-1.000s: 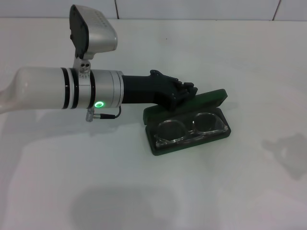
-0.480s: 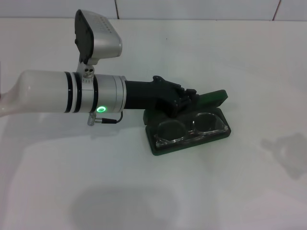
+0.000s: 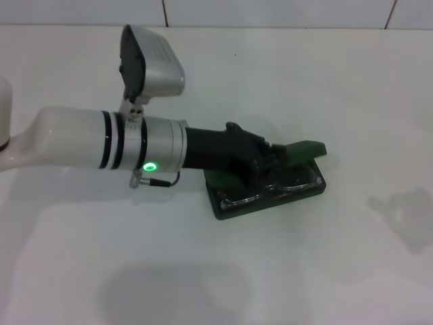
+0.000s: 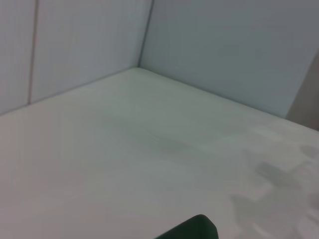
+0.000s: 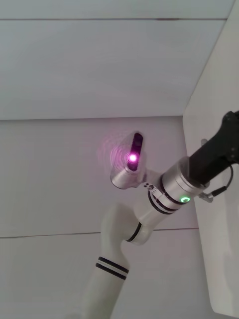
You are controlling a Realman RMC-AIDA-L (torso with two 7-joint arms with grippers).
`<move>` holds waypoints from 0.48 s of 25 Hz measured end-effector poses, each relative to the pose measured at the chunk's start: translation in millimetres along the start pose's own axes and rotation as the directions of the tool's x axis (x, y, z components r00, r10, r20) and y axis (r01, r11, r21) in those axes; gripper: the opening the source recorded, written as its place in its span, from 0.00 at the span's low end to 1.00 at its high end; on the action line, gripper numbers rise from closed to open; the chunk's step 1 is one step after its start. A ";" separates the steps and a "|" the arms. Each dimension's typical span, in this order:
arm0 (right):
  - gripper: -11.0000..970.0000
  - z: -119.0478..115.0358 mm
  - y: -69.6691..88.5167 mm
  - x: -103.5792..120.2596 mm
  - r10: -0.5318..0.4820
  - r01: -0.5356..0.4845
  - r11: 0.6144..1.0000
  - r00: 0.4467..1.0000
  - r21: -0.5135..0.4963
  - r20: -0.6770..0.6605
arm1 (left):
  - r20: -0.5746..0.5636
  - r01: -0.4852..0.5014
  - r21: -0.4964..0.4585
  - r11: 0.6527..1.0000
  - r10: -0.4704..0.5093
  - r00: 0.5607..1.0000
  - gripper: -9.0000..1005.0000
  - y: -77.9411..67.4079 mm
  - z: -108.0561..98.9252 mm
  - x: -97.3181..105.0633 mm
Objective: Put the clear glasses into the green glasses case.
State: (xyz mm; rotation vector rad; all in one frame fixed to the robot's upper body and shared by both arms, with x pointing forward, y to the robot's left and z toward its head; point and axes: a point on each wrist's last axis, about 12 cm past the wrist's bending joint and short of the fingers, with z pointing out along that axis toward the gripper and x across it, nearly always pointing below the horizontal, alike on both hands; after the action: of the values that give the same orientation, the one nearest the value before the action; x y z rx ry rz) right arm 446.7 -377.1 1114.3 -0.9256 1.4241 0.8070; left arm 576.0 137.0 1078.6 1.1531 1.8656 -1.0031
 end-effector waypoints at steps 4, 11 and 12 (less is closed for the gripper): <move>0.03 -0.2 0.5 0.0 0.001 -0.001 1.000 1.000 -0.003 0.001 | -0.021 -0.004 0.021 1.000 0.005 1.000 0.12 -4.6 3.5 3.7; 0.03 -0.1 1.3 0.2 0.003 -0.003 1.000 1.000 -0.006 0.002 | -0.036 0.010 0.040 0.999 -0.008 0.999 0.12 -11.5 4.6 14.9; 0.03 -0.1 1.4 0.2 0.003 -0.003 1.000 1.000 -0.007 0.003 | -0.036 0.011 0.045 0.999 -0.009 0.999 0.12 -12.5 4.8 15.7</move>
State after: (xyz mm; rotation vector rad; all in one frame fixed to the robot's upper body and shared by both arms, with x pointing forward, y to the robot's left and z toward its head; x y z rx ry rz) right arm 445.5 -376.6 1114.1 -0.9276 1.4216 0.8151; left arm 559.8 134.7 1066.0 1.1958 1.8870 -1.0411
